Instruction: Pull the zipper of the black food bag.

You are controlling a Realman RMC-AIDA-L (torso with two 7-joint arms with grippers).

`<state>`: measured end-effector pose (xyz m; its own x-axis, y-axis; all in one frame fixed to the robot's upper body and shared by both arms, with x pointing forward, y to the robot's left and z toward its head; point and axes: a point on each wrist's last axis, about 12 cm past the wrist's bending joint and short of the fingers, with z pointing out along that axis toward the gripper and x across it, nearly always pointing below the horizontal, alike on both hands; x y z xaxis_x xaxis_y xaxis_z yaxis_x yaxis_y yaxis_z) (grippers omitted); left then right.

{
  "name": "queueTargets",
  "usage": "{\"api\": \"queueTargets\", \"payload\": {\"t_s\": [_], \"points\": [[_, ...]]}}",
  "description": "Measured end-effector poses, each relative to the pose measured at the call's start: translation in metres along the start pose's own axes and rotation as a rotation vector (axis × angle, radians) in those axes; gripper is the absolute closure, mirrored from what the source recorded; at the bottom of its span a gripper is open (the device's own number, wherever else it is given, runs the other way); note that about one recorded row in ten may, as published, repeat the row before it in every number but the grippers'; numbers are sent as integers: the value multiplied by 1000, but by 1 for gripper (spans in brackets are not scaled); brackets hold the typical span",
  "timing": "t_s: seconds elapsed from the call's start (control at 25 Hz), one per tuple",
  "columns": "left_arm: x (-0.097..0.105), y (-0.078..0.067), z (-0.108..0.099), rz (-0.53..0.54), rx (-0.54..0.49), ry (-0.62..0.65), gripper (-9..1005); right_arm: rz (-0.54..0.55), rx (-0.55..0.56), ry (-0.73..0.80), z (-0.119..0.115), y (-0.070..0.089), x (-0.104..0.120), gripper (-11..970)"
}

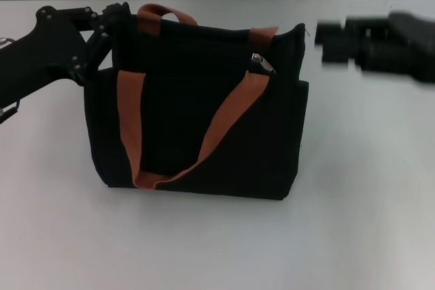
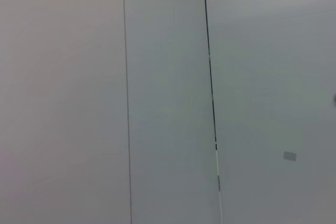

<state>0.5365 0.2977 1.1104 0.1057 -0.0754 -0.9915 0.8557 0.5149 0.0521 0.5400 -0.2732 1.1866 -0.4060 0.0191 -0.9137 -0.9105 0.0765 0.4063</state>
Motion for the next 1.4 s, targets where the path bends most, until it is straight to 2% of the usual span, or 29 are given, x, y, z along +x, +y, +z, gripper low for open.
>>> {"api": "queueTargets", "payload": {"t_s": [0.08,0.12,0.16,0.2,0.28,0.32,0.36,0.44,0.6,1.0,1.08,1.24,1.28,1.4], "points": [[1,1,1,-3,-10,9,967,-77,-20,13,-4,4,16,589],[2,1,1,-4,-15,13,967,-152,-16,18,-8,7,34,569],[2,2,1,-4,-18,15,967,-178,-6,21,-11,8,44,548],[3,2,1,-4,-22,18,967,-178,-6,21,-11,8,44,528],[3,2,1,-5,-24,19,967,-223,10,28,-16,10,62,487],[3,2,0,-6,-26,20,967,-248,22,37,-19,11,78,466],[3,2,0,-6,-26,20,967,-248,22,37,-19,11,78,446],[3,3,-1,-20,-30,22,966,-252,44,57,-22,13,95,380],[2,4,-3,-41,-33,25,966,-241,45,88,-20,14,106,200],[2,4,-8,-127,-39,27,966,-240,37,116,-12,12,110,191],[0,6,-16,-153,-50,31,966,-246,44,121,-11,11,111,191],[-3,8,-21,-170,-48,32,801,-250,56,136,-9,8,113,191],[-14,13,-36,-208,-19,30,762,-249,61,140,-8,7,113,191],[-31,19,-52,-250,28,32,647,-249,69,141,-7,6,114,191]]}}
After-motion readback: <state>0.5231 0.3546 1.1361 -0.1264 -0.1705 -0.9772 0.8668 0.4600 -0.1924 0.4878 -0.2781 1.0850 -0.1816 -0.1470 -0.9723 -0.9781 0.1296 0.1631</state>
